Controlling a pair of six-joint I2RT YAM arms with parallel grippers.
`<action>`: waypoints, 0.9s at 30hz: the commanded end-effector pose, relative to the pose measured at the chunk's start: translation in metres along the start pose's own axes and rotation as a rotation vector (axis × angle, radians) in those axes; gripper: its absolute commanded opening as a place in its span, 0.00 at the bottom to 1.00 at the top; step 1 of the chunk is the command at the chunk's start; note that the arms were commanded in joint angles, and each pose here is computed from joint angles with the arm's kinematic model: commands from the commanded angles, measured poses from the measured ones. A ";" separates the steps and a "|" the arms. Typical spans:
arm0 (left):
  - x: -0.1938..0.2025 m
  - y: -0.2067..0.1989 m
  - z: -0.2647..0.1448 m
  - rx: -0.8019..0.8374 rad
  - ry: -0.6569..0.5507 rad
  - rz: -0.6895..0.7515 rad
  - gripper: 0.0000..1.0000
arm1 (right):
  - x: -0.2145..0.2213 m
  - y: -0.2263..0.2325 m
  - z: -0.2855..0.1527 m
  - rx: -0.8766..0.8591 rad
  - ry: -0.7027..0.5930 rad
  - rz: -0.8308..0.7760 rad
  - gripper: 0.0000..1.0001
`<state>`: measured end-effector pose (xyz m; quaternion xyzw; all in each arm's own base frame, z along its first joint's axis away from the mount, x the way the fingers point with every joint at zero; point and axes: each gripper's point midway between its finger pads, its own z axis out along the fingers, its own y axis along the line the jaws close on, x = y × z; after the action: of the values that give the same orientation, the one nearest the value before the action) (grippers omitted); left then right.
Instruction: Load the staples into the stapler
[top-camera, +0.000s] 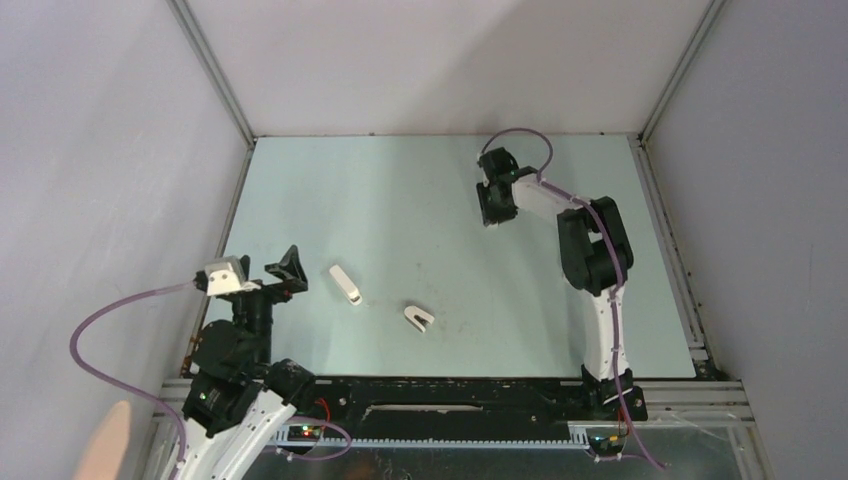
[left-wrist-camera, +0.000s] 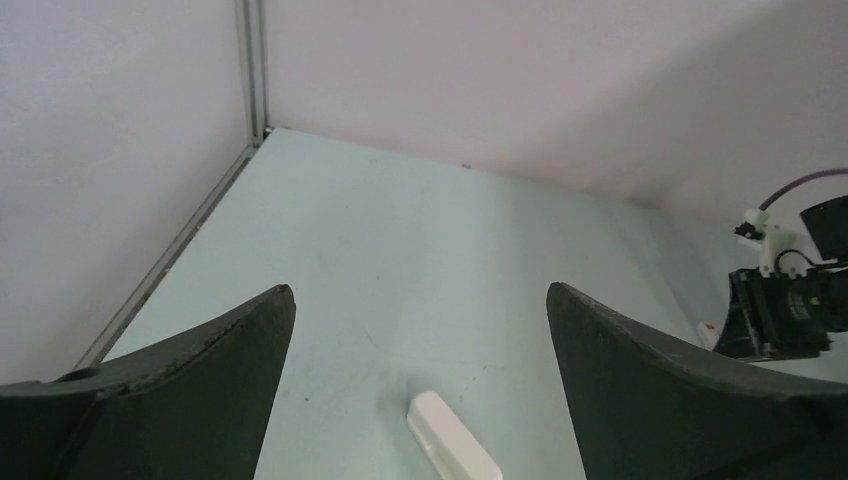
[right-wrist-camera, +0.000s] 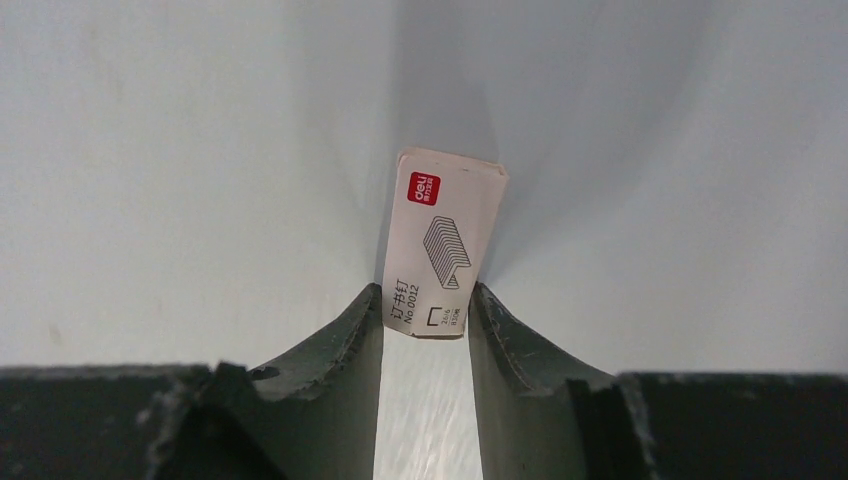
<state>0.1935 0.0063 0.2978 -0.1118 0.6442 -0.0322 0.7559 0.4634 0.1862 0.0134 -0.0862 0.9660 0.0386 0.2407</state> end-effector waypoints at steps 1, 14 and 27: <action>0.006 -0.028 0.006 0.110 0.104 0.028 1.00 | 0.039 0.026 -0.040 -0.034 0.001 -0.021 0.28; 0.064 -0.108 0.001 0.426 0.493 -0.015 1.00 | 0.188 0.091 -0.091 -0.014 0.100 -0.286 0.30; 0.101 -0.154 -0.016 0.587 0.669 -0.053 1.00 | 0.211 0.070 -0.111 0.048 0.028 -0.307 0.56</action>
<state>0.2122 -0.1459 0.2258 0.0929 0.8209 -0.2362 0.5116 0.2117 0.2277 0.0118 -0.2504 0.9441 -0.0007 0.2146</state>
